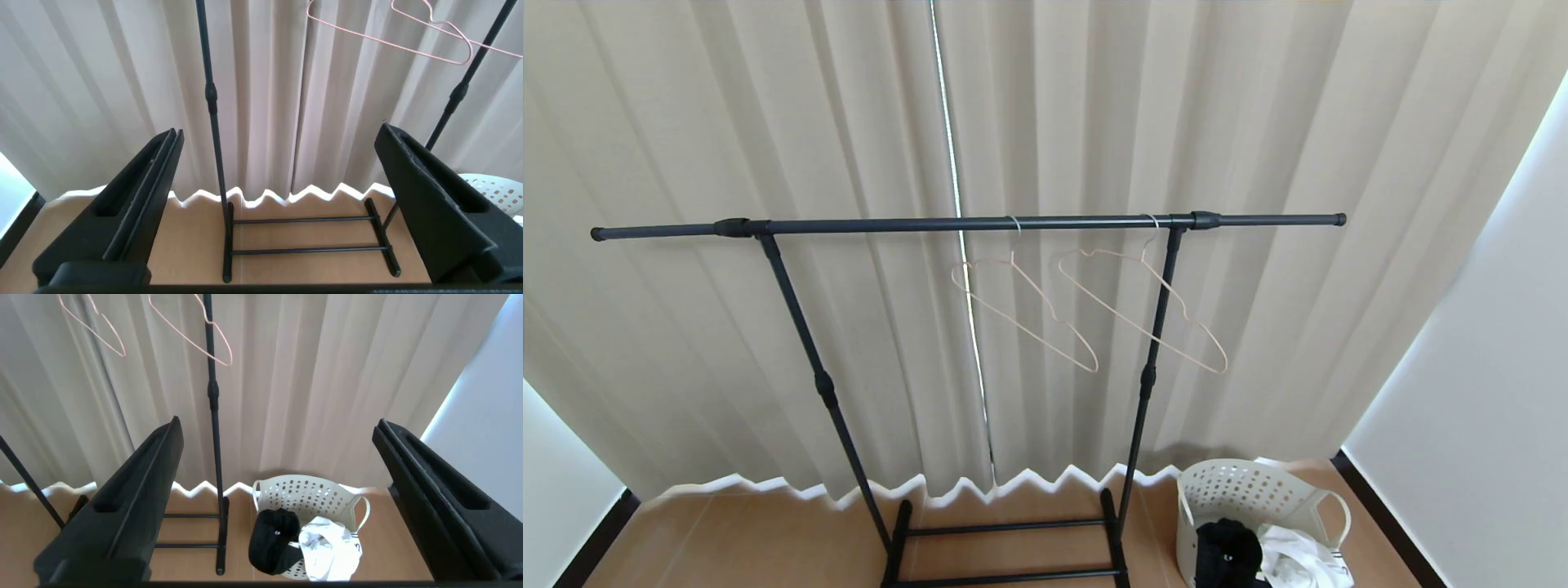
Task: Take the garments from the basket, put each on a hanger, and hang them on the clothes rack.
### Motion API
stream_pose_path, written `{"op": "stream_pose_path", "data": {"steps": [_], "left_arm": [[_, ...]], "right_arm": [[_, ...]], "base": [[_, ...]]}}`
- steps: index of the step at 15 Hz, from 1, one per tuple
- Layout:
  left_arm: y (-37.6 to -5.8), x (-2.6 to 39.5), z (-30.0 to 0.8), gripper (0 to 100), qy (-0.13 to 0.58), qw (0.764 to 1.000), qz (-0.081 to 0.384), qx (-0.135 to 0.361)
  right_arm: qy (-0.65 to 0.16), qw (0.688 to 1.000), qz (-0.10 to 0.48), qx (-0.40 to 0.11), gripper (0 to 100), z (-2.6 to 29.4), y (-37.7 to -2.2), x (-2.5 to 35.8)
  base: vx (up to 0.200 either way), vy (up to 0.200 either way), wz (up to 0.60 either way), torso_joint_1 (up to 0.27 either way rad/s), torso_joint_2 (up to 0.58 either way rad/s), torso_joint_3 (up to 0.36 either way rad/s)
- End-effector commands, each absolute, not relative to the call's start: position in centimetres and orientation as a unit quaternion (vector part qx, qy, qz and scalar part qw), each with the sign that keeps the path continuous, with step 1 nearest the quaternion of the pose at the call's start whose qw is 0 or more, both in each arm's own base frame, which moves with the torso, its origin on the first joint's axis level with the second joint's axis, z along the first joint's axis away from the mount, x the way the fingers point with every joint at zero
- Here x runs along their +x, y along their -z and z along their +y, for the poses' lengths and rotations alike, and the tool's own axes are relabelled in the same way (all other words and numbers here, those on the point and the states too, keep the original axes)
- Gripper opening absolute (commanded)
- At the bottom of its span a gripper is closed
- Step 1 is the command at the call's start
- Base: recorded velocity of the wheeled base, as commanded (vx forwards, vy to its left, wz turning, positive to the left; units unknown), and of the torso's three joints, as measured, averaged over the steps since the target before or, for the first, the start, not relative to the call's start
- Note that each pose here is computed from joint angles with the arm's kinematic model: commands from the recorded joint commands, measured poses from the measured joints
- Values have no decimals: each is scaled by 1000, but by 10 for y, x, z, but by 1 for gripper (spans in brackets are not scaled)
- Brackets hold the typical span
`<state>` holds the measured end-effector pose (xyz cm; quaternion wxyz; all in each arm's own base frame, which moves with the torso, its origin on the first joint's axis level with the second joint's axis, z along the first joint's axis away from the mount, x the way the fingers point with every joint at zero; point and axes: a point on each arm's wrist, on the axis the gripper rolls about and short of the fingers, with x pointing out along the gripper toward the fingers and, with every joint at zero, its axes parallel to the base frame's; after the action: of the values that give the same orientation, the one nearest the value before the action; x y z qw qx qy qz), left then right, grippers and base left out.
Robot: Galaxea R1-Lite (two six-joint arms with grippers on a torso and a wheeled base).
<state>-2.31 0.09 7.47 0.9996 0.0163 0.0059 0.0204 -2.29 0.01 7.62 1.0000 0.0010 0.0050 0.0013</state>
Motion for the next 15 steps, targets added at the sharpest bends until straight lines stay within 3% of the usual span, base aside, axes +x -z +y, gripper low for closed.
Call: {"op": "stream_pose_path", "data": {"steps": [1, 15], "left_arm": [[-75, -23, 1, 100, -21, 1000, 6, 16], [-75, -23, 1, 100, -21, 1000, 6, 18]], "right_arm": [[-2, 1000, 5, -1, 100, 0, -76, -23], [-2, 1000, 5, 4, 100, 0, -76, -23]], "base": [[0, 0, 0, 0, 0, 0], [0, 0, 0, -13, 26, 16]]}}
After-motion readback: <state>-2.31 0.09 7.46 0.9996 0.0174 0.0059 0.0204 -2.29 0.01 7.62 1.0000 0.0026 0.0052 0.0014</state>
